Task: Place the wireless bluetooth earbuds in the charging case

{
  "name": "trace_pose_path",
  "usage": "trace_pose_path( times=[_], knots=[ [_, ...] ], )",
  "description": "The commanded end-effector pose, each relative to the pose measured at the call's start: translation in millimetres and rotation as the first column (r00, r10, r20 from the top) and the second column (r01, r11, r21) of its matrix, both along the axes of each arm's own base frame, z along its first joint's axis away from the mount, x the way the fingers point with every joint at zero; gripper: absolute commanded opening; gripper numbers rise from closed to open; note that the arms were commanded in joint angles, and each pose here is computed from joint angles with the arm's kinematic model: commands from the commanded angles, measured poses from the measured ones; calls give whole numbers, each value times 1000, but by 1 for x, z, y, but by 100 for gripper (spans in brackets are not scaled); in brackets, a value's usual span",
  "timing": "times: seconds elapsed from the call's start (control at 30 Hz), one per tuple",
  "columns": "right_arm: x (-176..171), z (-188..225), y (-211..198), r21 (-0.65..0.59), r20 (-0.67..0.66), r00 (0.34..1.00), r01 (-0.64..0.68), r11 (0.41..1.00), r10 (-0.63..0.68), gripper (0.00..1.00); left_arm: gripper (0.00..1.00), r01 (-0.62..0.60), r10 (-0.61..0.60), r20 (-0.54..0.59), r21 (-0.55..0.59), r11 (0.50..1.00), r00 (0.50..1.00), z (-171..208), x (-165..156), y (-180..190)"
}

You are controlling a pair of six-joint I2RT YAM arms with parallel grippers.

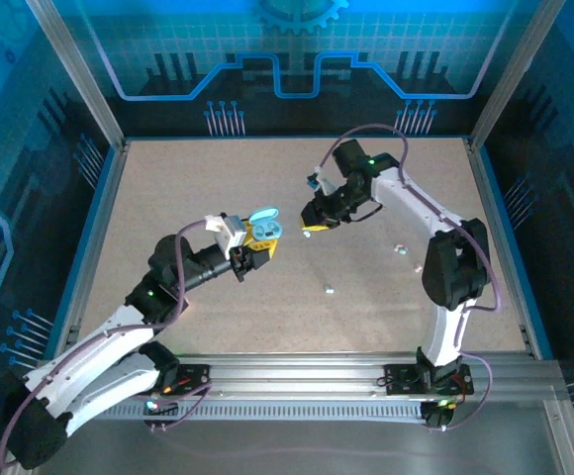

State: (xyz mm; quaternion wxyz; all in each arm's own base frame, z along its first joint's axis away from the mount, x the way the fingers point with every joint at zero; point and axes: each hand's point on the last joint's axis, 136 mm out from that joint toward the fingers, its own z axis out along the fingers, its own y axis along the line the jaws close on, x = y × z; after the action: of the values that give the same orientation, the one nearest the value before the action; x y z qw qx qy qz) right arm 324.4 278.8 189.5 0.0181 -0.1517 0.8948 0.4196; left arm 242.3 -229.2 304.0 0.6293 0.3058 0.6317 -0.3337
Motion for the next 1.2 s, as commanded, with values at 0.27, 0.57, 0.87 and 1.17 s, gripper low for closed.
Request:
trace_pose_path(
  times=[0.27,0.57,0.87,1.17],
  knots=[
    [-18,98,13,393,11,998,-60,917,61,21,34,-72,70,-36,-44,996,997,-21,22,9],
    [-13,102,12,378,-56,998,30,925,-10,21,33,-119,118,-34,-27,993,992,-33,32,12],
    [-5,95,9,350,-141,979,186,918,-145,21,34,-147,147,-28,-4,989,989,-42,44,10],
    [-15,107,12,389,-92,990,137,911,-109,21,34,-111,111,-17,-6,994,994,-42,44,3]
  ],
)
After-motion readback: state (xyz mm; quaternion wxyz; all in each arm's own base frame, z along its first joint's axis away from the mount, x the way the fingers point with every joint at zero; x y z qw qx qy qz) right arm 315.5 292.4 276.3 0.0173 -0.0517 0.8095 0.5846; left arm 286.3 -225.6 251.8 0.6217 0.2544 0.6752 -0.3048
